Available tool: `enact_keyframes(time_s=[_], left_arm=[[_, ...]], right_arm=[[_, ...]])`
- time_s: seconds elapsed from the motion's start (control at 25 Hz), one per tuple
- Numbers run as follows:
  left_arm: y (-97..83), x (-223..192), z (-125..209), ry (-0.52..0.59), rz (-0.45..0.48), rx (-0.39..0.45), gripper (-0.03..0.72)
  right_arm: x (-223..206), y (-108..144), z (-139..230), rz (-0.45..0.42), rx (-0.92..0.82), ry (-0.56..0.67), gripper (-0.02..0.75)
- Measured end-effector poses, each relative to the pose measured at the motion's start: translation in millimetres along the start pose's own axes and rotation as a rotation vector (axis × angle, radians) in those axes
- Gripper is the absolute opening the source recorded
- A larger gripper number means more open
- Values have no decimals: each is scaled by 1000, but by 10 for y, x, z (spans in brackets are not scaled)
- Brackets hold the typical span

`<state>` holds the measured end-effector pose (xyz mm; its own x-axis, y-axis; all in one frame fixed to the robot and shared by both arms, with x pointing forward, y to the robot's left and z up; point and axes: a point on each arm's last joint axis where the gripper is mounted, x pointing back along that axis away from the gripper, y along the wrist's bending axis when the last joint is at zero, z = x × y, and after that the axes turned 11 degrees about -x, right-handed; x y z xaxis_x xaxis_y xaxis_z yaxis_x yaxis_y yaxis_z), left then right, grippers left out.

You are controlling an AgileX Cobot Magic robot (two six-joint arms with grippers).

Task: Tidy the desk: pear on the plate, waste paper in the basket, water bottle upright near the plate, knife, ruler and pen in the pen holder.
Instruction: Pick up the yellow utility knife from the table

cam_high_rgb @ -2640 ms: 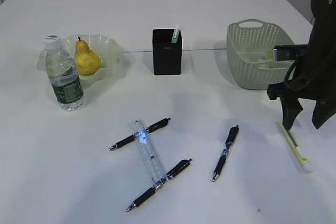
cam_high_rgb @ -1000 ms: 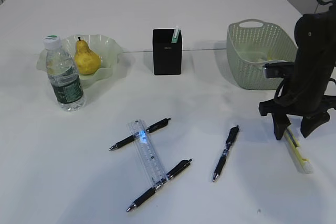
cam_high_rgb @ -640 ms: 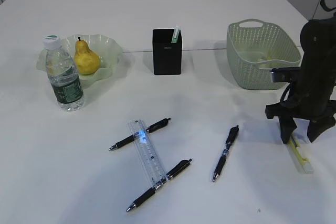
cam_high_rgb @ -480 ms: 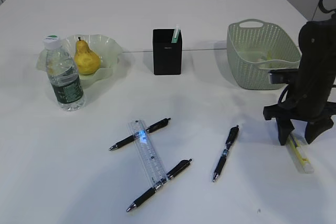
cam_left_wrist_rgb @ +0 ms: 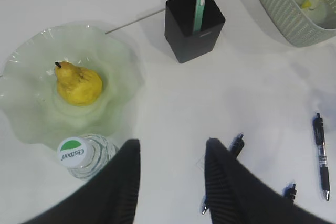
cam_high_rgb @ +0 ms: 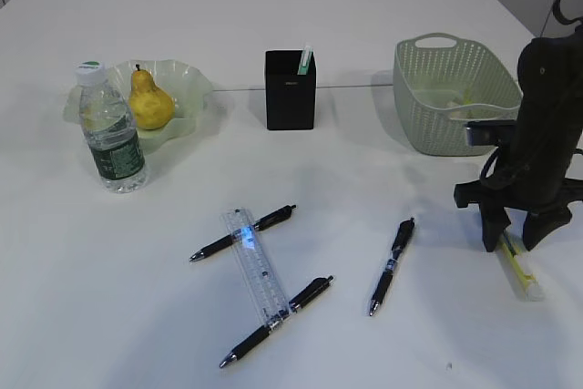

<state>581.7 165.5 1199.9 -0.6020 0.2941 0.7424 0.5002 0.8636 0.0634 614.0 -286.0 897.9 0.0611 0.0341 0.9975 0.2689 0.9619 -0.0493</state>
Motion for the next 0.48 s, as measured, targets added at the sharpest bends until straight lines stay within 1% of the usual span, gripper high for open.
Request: enact_keyframes(time_s=[0.04,0.2,0.24,0.32,0.48], left_arm=[[1,0,0,0,-1,-1,286],[1,0,0,0,-1,-1,286],[1,0,0,0,-1,-1,286],[1,0,2,2,-1,-1,286],[-1,0,13,14,1,-1,286]], right_arm=[[0,0,-1,-1,0,-1,407],[0,2,-5,-2,14,-5,192],[0,2,-6,-2,16,-7,153],[0,2,-6,-2,18,-7,132],[0,0,0,0,19,0,127]])
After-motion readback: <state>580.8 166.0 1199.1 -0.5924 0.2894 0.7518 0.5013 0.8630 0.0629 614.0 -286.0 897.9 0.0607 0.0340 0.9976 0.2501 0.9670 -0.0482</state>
